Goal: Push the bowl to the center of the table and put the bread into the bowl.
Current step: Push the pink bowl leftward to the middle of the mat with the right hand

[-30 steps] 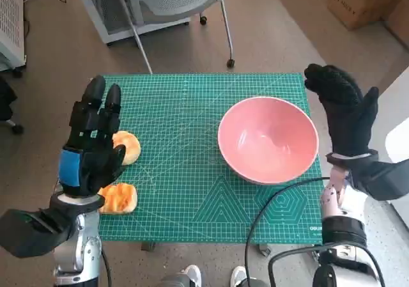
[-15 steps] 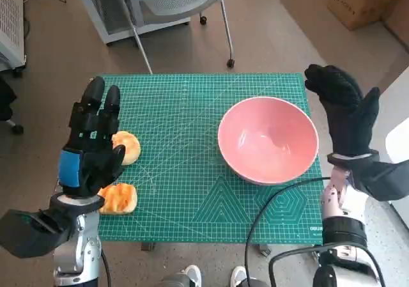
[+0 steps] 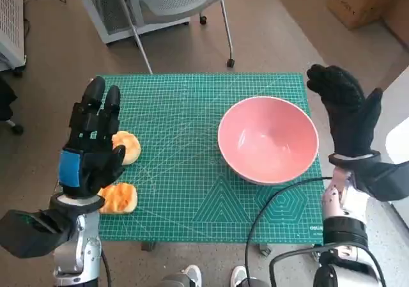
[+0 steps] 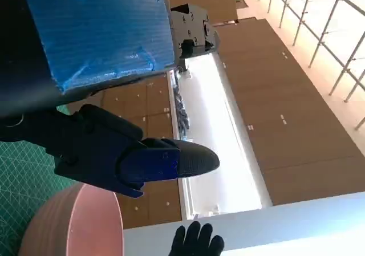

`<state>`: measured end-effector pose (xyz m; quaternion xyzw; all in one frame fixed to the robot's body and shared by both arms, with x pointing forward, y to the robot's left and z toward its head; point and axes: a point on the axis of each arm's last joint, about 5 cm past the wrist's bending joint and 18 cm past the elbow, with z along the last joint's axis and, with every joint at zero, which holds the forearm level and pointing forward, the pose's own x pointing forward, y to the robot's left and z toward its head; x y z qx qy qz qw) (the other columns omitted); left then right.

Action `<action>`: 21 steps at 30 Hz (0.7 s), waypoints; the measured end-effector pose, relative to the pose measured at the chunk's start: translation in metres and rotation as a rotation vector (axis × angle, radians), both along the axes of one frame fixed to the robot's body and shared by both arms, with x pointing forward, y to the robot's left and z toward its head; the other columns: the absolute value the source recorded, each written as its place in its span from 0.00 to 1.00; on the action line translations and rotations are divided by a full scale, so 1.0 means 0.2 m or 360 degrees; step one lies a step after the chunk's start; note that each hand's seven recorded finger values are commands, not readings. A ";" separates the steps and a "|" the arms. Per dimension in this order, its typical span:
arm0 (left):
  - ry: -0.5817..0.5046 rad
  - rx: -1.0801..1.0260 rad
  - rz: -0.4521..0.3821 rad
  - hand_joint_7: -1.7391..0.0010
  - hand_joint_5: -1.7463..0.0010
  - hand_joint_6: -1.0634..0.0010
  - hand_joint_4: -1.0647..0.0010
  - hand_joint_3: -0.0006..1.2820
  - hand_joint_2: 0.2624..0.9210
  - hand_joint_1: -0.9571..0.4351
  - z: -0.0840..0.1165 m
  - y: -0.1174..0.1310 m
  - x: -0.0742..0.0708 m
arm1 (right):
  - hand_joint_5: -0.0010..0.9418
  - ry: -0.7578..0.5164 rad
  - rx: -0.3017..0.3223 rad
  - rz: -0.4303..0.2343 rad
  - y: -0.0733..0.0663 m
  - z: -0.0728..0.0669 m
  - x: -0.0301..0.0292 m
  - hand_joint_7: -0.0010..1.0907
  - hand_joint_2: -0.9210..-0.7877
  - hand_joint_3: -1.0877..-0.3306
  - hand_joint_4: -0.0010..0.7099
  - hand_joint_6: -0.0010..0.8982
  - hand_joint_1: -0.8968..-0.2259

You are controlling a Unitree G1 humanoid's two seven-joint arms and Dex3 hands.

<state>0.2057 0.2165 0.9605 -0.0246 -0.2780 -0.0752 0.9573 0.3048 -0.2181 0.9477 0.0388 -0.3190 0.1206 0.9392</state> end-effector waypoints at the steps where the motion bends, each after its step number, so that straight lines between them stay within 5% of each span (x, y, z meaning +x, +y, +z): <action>1: 0.0000 0.0000 0.0000 0.81 1.00 1.00 1.00 0.29 0.96 0.23 0.00 0.00 0.00 | 0.00 0.0010 0.0002 -0.0004 0.00 0.00 0.000 0.00 0.00 0.40 0.13 0.29 0.44; 21: 0.0006 -0.0005 0.0013 0.81 1.00 1.00 1.00 0.28 0.97 0.21 0.00 0.00 0.00 | 0.00 0.0466 0.0027 -0.0333 -0.08 -0.05 0.061 0.00 0.00 0.34 0.02 0.24 0.47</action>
